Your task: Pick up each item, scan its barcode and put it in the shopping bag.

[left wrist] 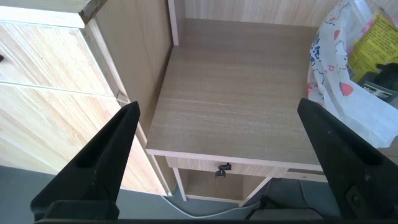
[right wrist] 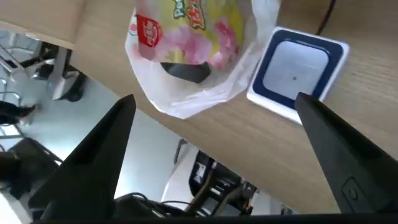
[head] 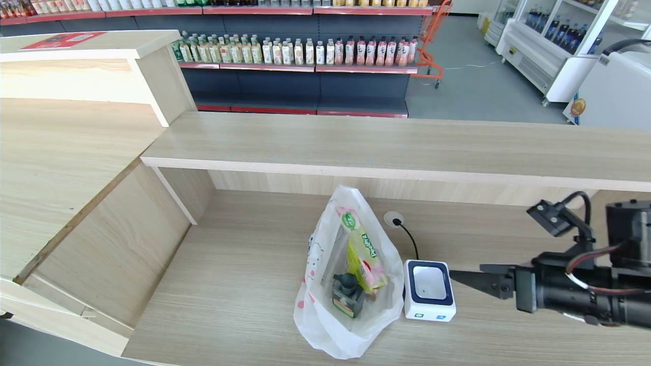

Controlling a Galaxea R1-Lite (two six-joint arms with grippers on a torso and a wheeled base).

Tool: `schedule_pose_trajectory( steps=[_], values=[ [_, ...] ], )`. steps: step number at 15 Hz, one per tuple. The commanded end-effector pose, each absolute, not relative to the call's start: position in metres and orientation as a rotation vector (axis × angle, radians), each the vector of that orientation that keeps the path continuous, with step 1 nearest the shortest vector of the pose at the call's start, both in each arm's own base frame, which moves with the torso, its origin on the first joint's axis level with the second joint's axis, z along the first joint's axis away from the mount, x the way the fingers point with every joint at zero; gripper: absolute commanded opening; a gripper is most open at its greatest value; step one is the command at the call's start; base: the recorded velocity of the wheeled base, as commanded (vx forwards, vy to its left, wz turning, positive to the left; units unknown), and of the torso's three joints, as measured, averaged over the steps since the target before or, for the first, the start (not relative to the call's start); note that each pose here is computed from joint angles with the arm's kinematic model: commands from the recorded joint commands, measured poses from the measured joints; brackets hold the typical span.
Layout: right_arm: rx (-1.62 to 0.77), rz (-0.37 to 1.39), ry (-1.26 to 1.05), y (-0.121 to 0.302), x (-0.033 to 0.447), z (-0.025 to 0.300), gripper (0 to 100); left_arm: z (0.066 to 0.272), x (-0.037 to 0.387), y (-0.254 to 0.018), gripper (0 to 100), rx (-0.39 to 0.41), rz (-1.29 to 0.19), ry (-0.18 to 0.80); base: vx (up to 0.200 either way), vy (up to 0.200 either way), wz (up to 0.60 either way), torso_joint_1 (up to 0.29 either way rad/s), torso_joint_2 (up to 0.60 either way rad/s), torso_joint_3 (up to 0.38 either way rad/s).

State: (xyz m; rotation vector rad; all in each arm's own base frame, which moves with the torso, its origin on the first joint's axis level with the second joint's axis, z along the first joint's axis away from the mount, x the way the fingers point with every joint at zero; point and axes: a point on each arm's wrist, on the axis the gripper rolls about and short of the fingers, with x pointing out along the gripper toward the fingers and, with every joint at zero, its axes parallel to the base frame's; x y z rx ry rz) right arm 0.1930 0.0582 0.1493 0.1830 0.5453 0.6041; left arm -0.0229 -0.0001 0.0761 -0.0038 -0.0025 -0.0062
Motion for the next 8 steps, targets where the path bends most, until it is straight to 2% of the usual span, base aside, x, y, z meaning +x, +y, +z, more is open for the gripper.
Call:
schedule_pose_trajectory(
  steps=[1, 4, 6, 8],
  values=[
    [0.003, 0.364, 0.428, 0.026, 0.103, 0.138, 100, 0.076, -0.023, 0.0, 100, -0.005, -0.006, -0.003, 0.0, 0.0, 0.0, 0.0, 0.0, 0.0],
    [-0.005, 0.173, 0.334, 0.006, 0.04, 0.106, 100, 0.076, -0.023, 0.0, 100, -0.005, -0.006, -0.003, 0.0, 0.0, 0.0, 0.0, 0.0, 0.0],
    [0.023, 0.095, 0.26, 0.001, 0.005, 0.086, 100, 0.076, -0.023, 0.0, 100, -0.005, -0.006, -0.003, 0.0, 0.0, 0.0, 0.0, 0.0, 0.0],
    [0.037, 0.088, 0.153, 0.001, -0.009, 0.082, 100, 0.076, -0.023, 0.0, 100, -0.005, -0.006, -0.003, 0.0, 0.0, 0.0, 0.0, 0.0, 0.0]
  ],
)
